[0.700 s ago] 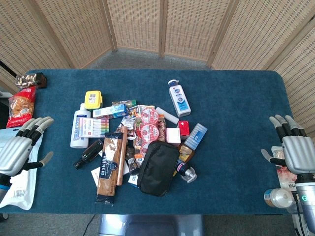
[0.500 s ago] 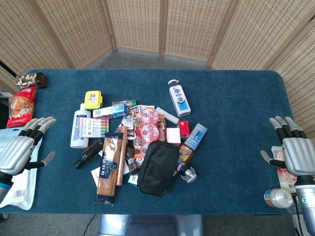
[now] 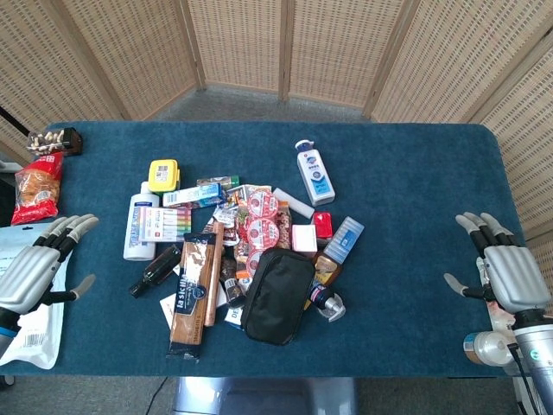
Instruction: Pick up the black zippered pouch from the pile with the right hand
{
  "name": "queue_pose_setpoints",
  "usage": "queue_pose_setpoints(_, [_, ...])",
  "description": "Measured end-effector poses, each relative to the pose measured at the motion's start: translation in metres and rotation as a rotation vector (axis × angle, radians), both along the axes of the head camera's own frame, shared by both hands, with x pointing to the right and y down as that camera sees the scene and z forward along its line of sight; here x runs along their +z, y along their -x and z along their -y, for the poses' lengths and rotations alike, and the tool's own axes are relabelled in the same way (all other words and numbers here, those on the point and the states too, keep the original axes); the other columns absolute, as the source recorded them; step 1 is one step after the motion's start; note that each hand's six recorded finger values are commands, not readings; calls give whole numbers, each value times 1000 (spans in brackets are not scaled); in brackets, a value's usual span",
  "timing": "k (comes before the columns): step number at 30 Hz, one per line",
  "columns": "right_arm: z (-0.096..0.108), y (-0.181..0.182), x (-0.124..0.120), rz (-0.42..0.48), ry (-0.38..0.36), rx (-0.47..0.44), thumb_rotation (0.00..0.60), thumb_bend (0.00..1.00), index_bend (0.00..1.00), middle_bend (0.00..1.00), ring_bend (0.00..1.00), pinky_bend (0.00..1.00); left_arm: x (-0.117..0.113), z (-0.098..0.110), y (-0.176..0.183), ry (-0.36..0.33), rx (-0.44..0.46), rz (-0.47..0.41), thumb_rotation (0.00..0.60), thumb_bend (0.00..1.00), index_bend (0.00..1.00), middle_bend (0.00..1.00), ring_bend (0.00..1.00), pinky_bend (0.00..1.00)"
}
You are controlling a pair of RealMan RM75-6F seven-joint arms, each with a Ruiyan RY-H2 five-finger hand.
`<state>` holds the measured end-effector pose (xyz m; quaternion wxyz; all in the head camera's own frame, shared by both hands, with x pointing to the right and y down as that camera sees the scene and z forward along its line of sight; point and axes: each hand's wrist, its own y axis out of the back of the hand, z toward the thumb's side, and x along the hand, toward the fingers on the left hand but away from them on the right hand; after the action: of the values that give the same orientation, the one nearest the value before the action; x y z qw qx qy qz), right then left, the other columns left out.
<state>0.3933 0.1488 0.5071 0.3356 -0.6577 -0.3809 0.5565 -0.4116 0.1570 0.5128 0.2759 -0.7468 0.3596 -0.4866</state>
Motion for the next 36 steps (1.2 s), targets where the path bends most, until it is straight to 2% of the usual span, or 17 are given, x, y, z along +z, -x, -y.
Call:
queue_pose_setpoints(9, [-12,26,7,39,55,-31,487,269,0,44,11,176,13,-11,10,39,14,30,600,421,0,0,0,0])
queue_pose_setpoints(13, [-20,48,19,66,88,-57,490,270,0,0,0,175,18,-13,15,43,8,35,600,418,0,0,0,0])
queue_pose_setpoints(20, [-26,94,43,146,154,-133,488,270,0,0,0,175,23,-12,20,40,4,61,600,419,0,0,0,0])
queue_pose_setpoints(30, [-9,161,71,208,238,-310,490,270,0,0,0,175,20,-4,26,24,-1,75,600,418,0,0,0,0])
queue_pose_setpoints(36, [0,198,89,226,314,-419,486,270,0,0,0,176,16,-2,30,11,-14,77,600,418,0,0,0,0])
